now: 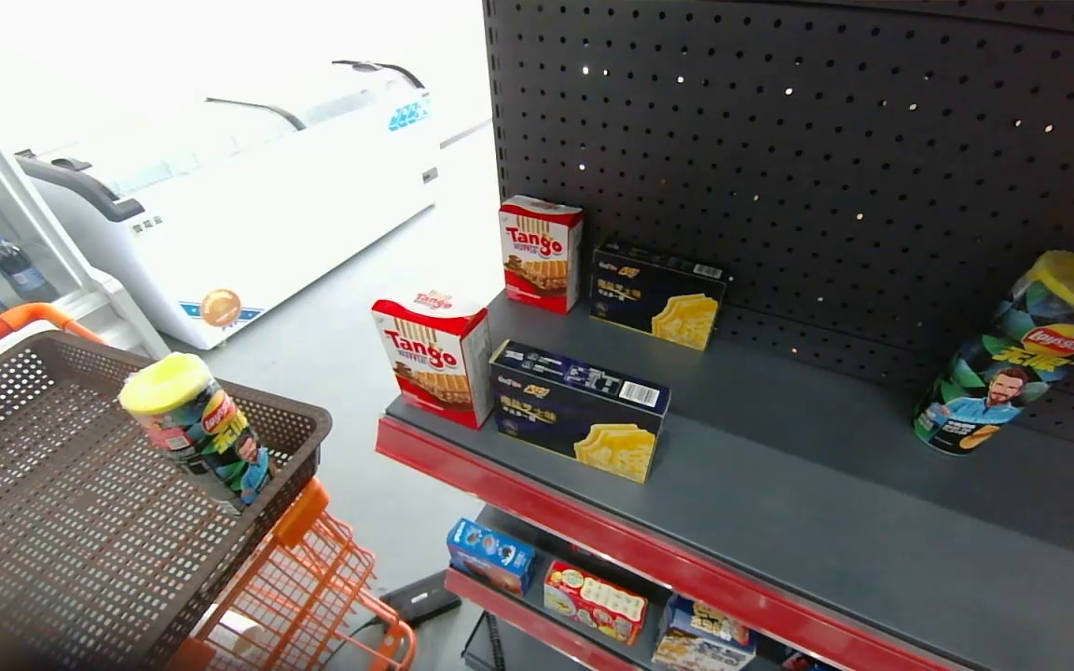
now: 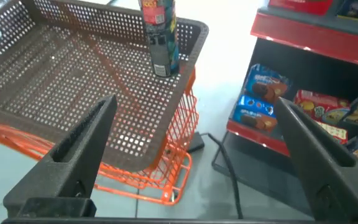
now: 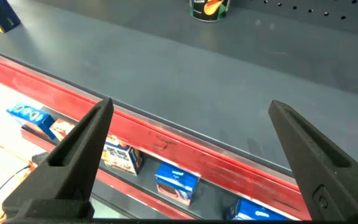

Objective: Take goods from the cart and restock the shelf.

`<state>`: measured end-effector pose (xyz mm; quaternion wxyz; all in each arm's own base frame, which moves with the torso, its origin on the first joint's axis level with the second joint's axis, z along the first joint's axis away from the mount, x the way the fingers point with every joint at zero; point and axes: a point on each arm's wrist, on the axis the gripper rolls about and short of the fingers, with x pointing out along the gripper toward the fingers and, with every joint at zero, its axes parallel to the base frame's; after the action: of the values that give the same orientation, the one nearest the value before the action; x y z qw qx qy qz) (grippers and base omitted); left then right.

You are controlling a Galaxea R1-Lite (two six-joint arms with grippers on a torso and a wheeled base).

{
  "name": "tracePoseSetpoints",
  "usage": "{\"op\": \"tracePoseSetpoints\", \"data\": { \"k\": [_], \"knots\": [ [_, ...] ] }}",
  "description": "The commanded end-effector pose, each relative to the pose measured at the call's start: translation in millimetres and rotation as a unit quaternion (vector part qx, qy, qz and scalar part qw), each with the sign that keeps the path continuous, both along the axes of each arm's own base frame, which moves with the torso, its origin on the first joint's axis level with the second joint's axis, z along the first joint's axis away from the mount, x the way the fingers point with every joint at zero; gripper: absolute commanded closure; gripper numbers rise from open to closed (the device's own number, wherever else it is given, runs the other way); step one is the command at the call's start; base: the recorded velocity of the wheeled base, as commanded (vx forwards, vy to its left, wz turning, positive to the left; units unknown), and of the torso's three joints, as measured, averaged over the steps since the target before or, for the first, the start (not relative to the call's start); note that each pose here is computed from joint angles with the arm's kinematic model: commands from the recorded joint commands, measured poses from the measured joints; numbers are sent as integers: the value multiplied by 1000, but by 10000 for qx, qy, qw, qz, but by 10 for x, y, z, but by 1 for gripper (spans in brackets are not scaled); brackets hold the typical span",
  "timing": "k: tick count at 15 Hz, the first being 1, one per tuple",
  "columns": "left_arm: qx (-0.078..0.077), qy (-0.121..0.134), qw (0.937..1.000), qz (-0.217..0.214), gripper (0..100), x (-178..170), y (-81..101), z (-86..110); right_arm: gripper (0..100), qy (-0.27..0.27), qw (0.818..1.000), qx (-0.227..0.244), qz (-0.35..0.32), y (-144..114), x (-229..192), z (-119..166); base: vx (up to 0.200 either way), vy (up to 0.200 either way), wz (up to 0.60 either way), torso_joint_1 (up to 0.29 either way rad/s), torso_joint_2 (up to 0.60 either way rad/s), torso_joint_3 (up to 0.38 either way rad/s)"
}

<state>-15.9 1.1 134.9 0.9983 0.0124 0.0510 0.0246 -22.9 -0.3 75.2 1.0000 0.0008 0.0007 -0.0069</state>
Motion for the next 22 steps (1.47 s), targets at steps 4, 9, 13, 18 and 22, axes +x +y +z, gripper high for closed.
{"op": "tracePoseSetpoints", "data": {
  "k": [4,9,13,18,22],
  "knots": [
    [-641,1198,9894,505,0,528,43,123,0,8,10000,-1,0,0,1,0,0,0,0,0,0,0],
    [-433,1558,9848,634,0,947,233,134,0,8,10000,-1,0,0,1,0,0,0,0,0,0,0],
    [-182,1671,9847,465,0,1390,325,44,0,8,10000,-1,0,0,1,0,0,0,0,0,0,0],
    [-21,1263,9914,345,0,1878,432,-117,0,8,10000,-1,0,0,1,0,0,0,0,0,0,0],
    [-38,1080,9934,386,0,2221,535,-292,0,8,10000,7,0,0,1,0,0,0,0,0,0,0]
  ]
}}
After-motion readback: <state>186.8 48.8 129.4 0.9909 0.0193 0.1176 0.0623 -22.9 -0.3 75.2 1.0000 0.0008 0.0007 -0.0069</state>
